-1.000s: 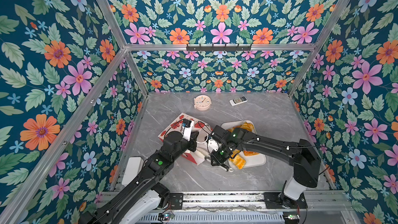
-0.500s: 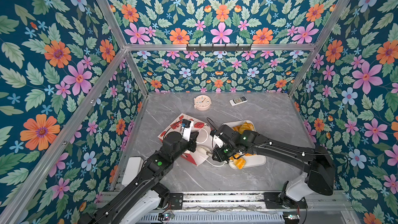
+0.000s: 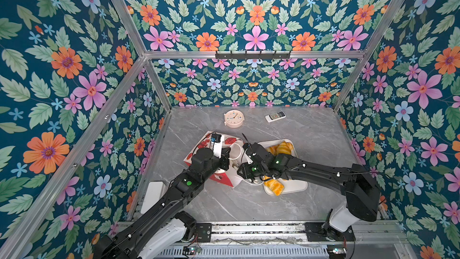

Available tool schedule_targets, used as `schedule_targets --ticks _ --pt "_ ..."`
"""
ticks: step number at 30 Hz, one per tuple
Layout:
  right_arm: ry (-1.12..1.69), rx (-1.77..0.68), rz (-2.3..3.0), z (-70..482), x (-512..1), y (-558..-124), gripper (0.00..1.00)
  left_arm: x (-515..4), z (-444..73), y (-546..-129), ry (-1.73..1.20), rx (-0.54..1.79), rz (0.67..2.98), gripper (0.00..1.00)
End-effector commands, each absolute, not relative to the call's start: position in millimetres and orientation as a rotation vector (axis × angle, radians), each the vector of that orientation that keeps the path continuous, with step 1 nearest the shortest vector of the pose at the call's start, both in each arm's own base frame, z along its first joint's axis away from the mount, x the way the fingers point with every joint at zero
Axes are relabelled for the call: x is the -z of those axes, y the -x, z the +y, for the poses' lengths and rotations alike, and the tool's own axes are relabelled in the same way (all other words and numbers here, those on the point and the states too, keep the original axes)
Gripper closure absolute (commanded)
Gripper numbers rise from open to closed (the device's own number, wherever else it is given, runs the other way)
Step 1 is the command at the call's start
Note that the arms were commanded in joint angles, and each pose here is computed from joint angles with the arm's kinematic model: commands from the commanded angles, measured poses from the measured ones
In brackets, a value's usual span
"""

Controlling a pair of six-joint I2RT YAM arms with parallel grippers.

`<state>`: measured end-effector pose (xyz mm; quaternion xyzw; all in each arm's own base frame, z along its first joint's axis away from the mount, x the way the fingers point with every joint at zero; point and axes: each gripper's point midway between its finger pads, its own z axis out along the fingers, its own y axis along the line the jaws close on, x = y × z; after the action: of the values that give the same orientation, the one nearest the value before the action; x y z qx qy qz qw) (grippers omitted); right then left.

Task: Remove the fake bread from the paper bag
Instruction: 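Reach the tongs with the right gripper into the bag held by the left gripper, then close the tongs on the ring-shaped bread inside the bag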

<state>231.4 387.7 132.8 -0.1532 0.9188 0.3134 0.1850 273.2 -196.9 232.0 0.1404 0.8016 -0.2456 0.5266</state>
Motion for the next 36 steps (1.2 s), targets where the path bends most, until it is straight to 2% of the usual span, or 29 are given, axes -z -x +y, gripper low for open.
schedule_targets --ticks 1,7,36 --pt "0.358 -0.958 2.518 407 -140 -247 0.63 -247 -203 -277 -0.314 0.634 1.868 0.94" --pt "0.245 -1.001 2.503 407 -132 -256 0.62 -252 -202 -279 -0.303 0.624 1.866 1.0" --pt "0.159 -1.035 2.531 414 -118 -273 0.57 -245 -215 -260 -0.398 0.741 1.852 1.0"
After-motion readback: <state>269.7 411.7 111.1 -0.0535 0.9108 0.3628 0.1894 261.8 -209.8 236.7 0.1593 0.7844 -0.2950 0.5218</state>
